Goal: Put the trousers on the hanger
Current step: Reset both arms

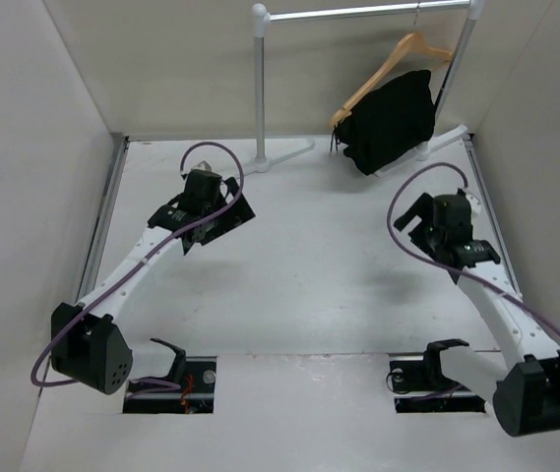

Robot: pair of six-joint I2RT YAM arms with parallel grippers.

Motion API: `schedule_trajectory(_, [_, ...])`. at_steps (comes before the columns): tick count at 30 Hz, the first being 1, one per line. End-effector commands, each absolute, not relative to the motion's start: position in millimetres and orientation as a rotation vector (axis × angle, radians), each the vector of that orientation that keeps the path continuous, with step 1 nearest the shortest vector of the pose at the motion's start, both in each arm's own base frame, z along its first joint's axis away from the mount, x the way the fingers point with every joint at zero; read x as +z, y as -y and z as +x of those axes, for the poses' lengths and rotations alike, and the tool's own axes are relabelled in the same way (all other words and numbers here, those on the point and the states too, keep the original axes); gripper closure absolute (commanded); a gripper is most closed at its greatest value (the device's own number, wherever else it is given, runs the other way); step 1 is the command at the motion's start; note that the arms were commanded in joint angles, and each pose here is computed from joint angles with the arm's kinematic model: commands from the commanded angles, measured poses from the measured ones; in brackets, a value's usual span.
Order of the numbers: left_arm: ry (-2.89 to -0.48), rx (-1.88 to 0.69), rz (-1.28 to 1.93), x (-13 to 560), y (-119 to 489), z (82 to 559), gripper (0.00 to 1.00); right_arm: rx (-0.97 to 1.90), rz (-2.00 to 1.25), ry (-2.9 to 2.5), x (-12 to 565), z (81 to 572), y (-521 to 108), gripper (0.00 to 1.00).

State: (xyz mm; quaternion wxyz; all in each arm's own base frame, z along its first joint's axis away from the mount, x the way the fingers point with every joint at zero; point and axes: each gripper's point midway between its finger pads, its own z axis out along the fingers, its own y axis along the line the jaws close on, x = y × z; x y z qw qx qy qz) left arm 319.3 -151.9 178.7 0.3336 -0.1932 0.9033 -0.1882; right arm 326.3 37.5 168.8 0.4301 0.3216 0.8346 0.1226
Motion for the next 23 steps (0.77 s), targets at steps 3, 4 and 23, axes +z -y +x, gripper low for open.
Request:
schedule_trajectory(3, [-2.415,-0.459,-0.466,153.0,159.5,308.9,0.00,0.155,0.867,-2.079,153.6,290.3,-8.6,0.00])
schedule_trajectory(4, [-2.429,-0.457,-0.464,147.1,160.2,307.2,0.00,0.129,0.878,-2.109,145.9,286.8,-6.1,0.00])
schedule_trajectory(23, [-2.435,-0.454,-0.427,142.6,171.4,310.1,0.00,0.033,0.820,-2.232,119.0,276.7,-19.3,0.00])
